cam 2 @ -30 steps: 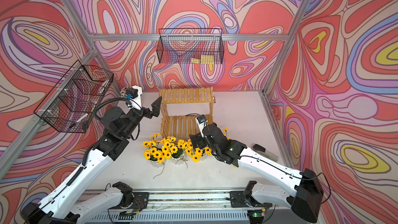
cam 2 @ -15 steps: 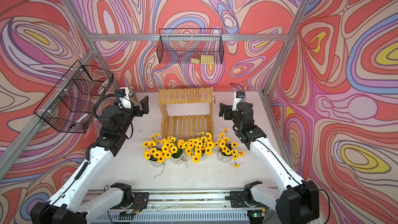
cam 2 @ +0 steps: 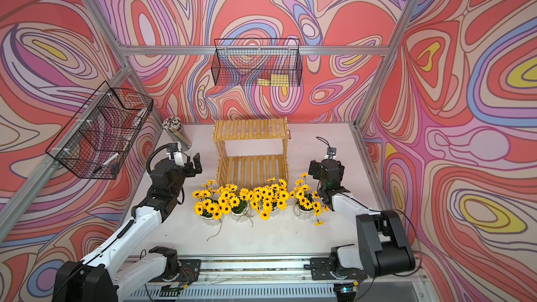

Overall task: Take the sunflower pots off the shelves
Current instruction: Reset both arms

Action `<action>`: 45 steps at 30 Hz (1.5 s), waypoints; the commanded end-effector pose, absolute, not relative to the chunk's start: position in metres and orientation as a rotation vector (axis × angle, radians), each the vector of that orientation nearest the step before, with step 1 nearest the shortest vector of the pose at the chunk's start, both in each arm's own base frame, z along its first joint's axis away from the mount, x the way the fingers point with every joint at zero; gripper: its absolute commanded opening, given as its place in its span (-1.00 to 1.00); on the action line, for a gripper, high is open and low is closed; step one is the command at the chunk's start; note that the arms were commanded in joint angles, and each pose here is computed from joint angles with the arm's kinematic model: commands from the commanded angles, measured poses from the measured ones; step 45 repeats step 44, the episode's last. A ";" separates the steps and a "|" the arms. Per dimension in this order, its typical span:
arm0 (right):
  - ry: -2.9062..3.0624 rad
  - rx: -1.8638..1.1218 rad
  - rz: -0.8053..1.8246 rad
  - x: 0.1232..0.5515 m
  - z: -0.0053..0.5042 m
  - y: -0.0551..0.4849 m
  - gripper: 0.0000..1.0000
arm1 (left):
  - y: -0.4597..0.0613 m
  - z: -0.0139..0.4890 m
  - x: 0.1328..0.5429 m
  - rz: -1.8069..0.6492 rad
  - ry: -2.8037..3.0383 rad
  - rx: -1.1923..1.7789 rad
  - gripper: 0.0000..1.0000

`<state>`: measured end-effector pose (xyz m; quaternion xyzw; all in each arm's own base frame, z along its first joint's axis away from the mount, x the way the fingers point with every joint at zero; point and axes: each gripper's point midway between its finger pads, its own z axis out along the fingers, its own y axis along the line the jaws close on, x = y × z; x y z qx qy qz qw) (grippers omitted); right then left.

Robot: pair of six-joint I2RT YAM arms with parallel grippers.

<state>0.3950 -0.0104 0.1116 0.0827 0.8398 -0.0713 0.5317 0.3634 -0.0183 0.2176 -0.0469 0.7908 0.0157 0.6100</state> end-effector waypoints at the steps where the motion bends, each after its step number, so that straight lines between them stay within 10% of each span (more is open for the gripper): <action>1: 1.817 0.226 -0.208 0.412 0.134 -0.028 0.97 | -0.002 0.219 0.361 0.083 1.773 -0.167 1.00; 45: 1.836 0.146 -0.119 0.425 0.096 -0.022 0.96 | 0.018 0.100 0.377 0.246 1.816 -0.131 0.99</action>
